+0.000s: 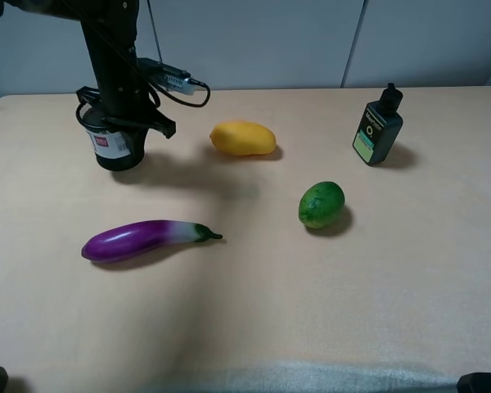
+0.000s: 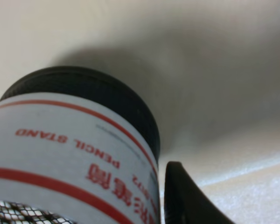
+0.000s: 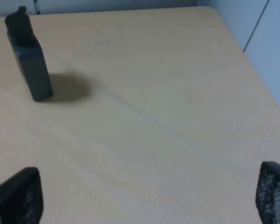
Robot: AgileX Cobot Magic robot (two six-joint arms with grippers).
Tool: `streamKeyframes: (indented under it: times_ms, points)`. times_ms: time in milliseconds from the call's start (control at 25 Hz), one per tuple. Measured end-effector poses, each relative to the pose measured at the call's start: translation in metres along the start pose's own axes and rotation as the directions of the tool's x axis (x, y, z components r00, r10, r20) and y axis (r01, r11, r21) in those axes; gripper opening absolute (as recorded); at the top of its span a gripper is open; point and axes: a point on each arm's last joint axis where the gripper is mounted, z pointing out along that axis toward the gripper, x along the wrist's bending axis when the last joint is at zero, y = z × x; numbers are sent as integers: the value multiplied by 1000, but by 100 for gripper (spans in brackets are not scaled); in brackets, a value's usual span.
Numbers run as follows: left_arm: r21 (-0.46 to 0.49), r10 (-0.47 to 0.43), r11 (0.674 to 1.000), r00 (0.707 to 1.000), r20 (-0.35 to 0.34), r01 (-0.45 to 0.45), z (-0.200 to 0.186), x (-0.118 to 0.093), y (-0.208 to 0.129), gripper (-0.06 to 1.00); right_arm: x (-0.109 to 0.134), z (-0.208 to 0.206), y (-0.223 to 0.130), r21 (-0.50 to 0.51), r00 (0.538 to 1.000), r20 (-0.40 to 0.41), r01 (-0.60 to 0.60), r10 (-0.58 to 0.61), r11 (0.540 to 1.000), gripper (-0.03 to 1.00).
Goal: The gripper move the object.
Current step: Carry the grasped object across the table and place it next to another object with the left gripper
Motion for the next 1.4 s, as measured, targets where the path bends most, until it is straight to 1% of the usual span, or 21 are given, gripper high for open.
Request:
streamKeyframes:
  times_ms: [120, 320, 360, 400, 680, 920, 1080, 1280, 1400]
  points:
    - [-31, -3, 1000, 1000, -6, 3, -13, 1, 9, 20, 0, 0, 0, 0, 1000, 0, 0, 0, 1000, 69]
    - [-110, 0, 994, 1000, -14, -2, -39, -2, 26, 20, 0, 0, 0, 0, 1000, 0, 0, 0, 1000, 69]
    - [-151, -1, 988, 1000, -17, -2, -51, -2, 33, 20, 0, 0, 0, 0, 1000, 0, 0, 0, 1000, 69]
    - [-169, 0, 986, 1000, -18, -3, -56, -3, 36, 20, 0, 0, 0, 0, 1000, 0, 0, 0, 1000, 69]
    - [-257, -6, 966, 1000, -23, 0, -86, -3, 50, 20, 0, 0, 0, 0, 1000, 0, 0, 0, 1000, 69]
    - [-293, -5, 956, 1000, -24, -2, -96, -4, 54, 20, 0, 0, 0, 0, 1000, 0, 0, 0, 1000, 69]
    - [-287, -4, 958, 1000, -24, -3, -92, -5, 55, 20, 0, 0, 0, 0, 1000, 0, 0, 0, 1000, 69]
    - [-292, -7, 956, 1000, -23, 0, -89, -5, 65, 20, 0, 0, 0, 0, 1000, 0, 0, 0, 1000, 69]
    - [-318, -12, 948, 1000, -25, 4, -95, -4, 73, 20, 0, 0, 0, 0, 1000, 0, 0, 0, 1000, 69]
